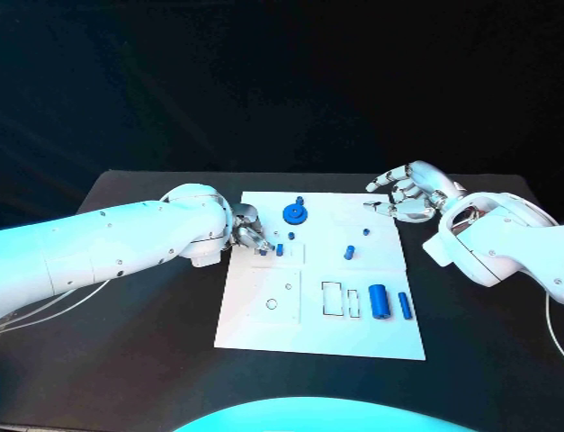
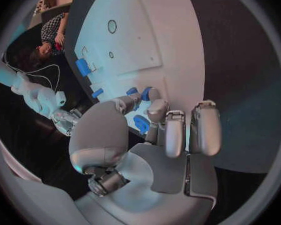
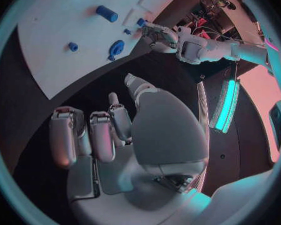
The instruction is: Assemble the parts on the task board
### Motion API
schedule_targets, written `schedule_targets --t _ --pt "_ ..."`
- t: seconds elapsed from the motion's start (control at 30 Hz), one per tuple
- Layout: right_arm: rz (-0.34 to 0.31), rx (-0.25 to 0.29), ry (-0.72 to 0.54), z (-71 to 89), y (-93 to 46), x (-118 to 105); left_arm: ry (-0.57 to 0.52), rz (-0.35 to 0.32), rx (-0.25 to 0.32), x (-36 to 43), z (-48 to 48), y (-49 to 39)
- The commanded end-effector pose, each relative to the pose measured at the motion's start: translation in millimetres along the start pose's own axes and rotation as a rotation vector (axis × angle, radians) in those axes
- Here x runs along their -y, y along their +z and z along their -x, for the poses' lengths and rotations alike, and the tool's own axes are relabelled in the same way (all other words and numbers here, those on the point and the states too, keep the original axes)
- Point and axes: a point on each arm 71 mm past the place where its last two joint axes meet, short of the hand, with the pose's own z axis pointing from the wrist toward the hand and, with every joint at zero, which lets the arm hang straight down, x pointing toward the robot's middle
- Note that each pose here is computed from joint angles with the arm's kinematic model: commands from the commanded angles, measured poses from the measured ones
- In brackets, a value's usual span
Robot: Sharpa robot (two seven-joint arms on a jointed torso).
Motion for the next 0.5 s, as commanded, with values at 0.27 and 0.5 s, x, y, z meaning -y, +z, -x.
schedule_targets --t 0.27,0.5 --pt "0.014 0.0 -0.001 -0.1 -0.6 -0.9 -0.015 0.001 -0.011 -3.1 -1.7 1.2" --pt "0.013 0.0 -0.001 0.2 -0.7 -0.6 -0.023 0.005 -0.002 -6.6 0.2 -0.4"
